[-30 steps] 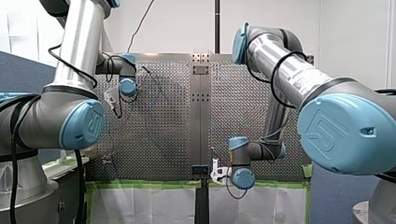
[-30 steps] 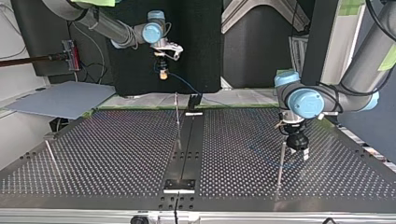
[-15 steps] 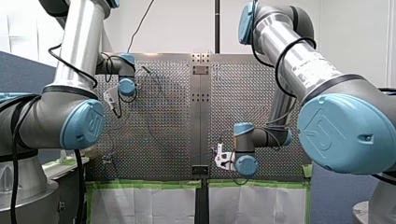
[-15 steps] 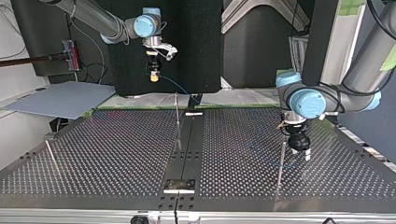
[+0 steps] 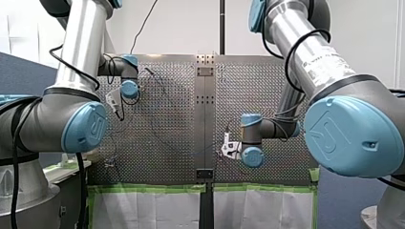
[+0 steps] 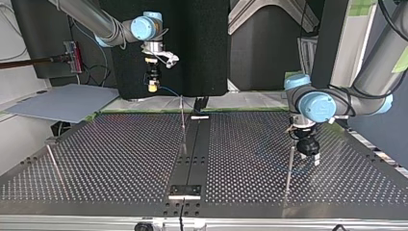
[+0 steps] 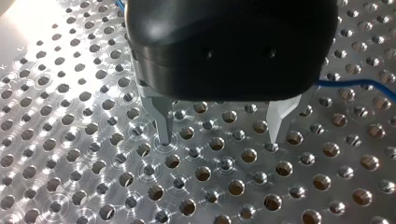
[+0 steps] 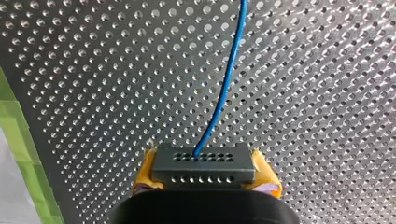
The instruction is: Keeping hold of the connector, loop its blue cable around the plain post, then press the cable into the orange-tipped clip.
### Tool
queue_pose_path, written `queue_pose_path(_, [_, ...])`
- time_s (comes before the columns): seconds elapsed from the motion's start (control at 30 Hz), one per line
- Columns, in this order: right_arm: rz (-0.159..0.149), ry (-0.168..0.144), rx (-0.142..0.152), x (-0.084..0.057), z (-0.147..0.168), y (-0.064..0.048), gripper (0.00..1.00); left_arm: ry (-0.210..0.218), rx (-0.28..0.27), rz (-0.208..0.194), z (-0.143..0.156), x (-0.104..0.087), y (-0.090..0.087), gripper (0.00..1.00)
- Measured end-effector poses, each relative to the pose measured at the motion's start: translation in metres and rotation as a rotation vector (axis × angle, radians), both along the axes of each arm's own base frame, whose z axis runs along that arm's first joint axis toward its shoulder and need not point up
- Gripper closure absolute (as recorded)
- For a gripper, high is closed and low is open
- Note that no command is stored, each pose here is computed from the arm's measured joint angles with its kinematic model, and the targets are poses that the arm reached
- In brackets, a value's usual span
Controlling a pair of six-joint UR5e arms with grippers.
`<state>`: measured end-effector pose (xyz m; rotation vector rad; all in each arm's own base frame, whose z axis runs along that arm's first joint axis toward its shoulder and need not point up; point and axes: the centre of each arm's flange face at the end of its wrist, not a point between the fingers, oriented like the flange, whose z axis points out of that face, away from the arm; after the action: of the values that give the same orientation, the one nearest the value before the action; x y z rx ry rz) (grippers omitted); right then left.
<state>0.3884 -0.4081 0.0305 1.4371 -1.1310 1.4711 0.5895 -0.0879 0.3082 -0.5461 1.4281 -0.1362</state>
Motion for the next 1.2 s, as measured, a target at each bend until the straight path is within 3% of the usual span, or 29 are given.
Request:
queue_pose_path(0.43, [-0.007,0.026,0.037,-0.008,-0.05,0.011,1.0,0.01,-0.009,-0.006,-0.001,-0.002,-0.004,0.0])
queue_pose_path(0.87, [-0.007,0.027,0.039,-0.009,-0.054,0.012,1.0,0.0,-0.127,-0.094,-0.003,0.0,-0.005,0.0])
queue_pose_path(1.2, [-0.007,0.027,0.038,-0.009,-0.054,0.012,1.0,0.034,-0.236,-0.156,-0.024,-0.008,0.007,0.0])
